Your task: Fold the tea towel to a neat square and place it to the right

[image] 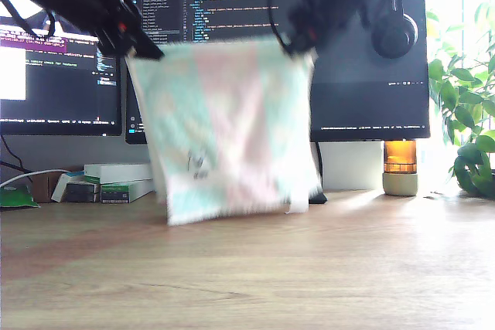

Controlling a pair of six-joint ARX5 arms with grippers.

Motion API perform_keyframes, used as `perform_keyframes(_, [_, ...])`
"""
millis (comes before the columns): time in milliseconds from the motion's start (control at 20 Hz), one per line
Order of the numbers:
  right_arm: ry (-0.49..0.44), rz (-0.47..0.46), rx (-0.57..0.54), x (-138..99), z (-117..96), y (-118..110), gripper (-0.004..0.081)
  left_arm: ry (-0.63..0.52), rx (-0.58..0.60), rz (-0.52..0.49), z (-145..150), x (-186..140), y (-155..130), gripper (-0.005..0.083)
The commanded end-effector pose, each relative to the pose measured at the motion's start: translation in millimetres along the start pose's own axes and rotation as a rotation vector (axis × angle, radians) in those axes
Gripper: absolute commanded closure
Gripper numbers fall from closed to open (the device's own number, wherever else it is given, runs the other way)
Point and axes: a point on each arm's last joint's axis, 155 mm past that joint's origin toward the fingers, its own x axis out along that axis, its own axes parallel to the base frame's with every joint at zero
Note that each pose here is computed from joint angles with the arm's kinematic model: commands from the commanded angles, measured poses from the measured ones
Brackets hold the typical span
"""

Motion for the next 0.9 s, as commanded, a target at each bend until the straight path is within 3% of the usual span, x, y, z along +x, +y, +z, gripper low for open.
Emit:
perform_keyframes(0, [0.015,-0.04,0.019,1,0,-19,0.0783,0.023,-0.002,0.004,-4,1,5,0.0795])
perform_keyframes(200, [0.139,0.069,-0.016,-3,-28,5,0.0783,0.118,-0.053,-0.126,-28,-3,-27,0.0795])
perform_keyframes(400, [0.288,0.28,0.046,-20,-66,54,0.0783,0.183,-0.143,-0.353,-40,-18,-83,0.0795])
perform_keyframes(550, [0.358,0.423,0.029,-37,-84,82,0.0783,0.204,-0.191,-0.462,-41,-28,-108,0.0795])
perform_keyframes(850, [0.476,0.54,0.0,-64,-111,101,0.0783,0.248,-0.186,-0.575,-39,-43,-143,0.0795])
